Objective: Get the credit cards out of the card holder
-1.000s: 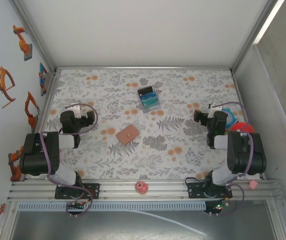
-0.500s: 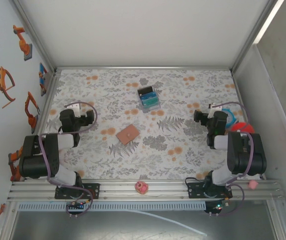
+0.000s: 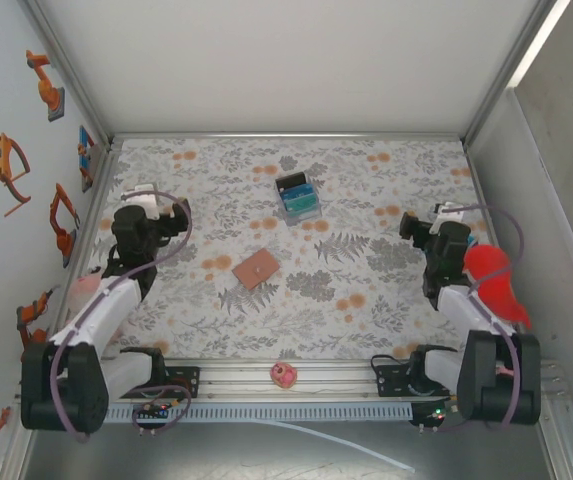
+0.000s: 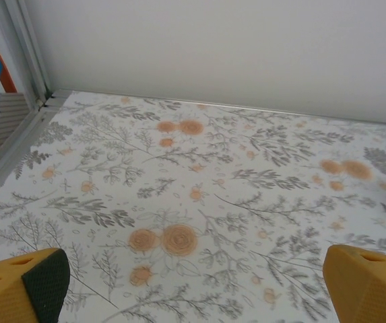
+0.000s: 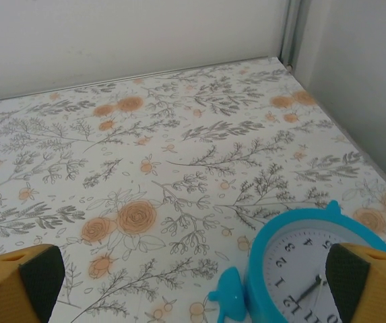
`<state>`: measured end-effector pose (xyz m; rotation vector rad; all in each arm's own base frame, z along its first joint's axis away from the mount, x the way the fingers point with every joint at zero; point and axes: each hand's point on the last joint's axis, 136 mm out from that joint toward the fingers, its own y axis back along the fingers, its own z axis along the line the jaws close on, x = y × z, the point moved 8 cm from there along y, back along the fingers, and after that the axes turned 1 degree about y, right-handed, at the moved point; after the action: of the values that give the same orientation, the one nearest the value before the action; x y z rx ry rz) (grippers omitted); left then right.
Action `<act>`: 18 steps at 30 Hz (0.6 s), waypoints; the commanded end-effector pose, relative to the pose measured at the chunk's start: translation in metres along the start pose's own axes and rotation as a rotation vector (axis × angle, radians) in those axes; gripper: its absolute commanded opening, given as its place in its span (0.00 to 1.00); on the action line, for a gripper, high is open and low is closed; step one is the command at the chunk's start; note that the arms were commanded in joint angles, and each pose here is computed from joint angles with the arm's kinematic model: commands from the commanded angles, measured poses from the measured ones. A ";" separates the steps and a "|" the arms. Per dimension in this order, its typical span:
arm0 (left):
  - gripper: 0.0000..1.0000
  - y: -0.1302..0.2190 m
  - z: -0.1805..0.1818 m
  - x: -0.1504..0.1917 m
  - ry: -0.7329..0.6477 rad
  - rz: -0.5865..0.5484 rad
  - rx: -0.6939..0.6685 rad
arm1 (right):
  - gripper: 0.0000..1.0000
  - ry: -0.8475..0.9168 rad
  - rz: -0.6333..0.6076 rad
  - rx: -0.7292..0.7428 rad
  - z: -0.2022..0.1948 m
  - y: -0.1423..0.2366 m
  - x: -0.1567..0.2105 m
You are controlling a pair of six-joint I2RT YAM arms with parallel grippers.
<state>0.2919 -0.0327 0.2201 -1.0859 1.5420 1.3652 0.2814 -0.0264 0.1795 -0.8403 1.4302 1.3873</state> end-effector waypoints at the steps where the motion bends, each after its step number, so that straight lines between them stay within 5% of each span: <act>1: 0.97 0.014 -0.008 0.009 0.064 0.100 0.018 | 1.00 -0.100 0.101 0.053 -0.004 0.011 -0.001; 18: 0.97 0.041 -0.098 0.078 -0.200 0.539 0.216 | 1.00 -0.093 0.406 0.062 0.058 0.048 0.016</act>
<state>0.2313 -0.1229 0.1721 -0.5162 1.8525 1.5154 0.2480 0.0356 0.1851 -0.5661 1.5761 1.6803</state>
